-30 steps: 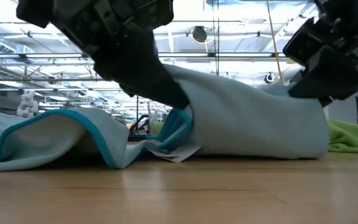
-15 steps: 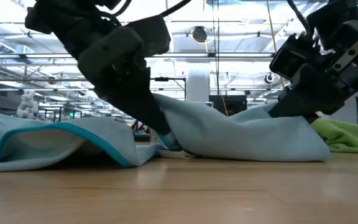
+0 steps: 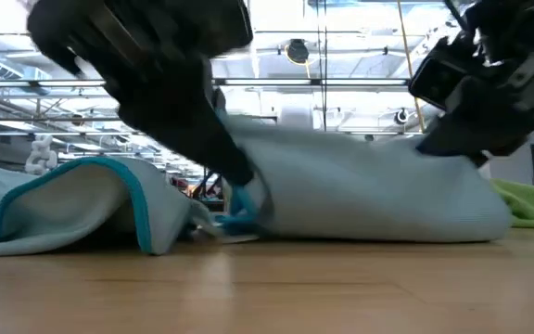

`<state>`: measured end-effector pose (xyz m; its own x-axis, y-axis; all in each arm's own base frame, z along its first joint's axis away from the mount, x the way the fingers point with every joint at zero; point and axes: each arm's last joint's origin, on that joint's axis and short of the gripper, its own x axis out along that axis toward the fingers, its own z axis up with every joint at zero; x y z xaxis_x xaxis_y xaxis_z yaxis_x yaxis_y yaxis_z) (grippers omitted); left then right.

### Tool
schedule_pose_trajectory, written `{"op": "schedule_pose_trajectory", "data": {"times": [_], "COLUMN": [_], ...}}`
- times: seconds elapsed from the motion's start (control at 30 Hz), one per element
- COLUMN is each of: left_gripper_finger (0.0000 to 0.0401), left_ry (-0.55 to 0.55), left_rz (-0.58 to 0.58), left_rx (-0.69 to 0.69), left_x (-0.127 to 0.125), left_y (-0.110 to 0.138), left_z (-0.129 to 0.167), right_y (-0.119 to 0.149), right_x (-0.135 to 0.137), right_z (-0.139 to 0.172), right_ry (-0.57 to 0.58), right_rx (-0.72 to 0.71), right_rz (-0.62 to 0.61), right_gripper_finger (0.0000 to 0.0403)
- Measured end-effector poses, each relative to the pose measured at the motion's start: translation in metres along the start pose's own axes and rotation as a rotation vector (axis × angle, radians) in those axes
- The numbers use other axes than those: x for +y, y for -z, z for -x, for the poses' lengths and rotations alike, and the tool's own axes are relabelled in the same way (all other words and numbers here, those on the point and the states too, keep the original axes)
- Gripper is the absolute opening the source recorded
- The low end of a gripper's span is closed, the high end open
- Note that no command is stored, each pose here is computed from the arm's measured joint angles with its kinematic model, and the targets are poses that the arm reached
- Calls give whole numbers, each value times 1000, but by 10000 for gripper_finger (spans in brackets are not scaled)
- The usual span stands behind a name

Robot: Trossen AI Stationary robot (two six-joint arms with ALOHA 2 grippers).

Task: Fold microfiber towels
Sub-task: Fold the right blue towel

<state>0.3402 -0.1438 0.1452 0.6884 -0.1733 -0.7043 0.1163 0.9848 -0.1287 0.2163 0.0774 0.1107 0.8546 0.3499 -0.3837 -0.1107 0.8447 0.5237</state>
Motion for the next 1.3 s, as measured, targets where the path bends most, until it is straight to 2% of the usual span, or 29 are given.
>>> {"op": "schedule_pose_trajectory", "data": {"times": [0.23,0.33,0.47,0.6,0.77,0.9,1.0,1.1,1.2,1.3], "left_gripper_finger": [23,24,36,91,181,213,206,180,123,40], "left_ry": [-138,-134,-97,-118,-254,-342,-371,-358,-352,-339], "left_rz": [139,180,194,162,103,65,44,26,18,35], "left_rx": [123,129,139,131,71,25,0,-24,-38,-35], "left_x": [36,44,41,29,13,2,-3,-6,-7,-7], "left_y": [6,4,5,8,12,15,15,13,12,12], "left_z": [-1,-2,-2,-1,1,4,5,5,5,5], "right_y": [-1,-1,0,1,1,1,1,1,1,2], "right_x": [-18,-22,-19,-18,-17,-17,-17,-17,-17,-13], "right_z": [2,2,2,2,1,1,1,1,1,1], "right_ry": [176,198,181,174,155,155,155,155,151,107], "right_rx": [-1,4,5,11,23,23,23,24,23,39], "right_rz": [-45,-50,-30,-22,-20,-20,-16,-8,1,9], "right_gripper_finger": [11,11,11,11,11,11,11,11,11,11]}}
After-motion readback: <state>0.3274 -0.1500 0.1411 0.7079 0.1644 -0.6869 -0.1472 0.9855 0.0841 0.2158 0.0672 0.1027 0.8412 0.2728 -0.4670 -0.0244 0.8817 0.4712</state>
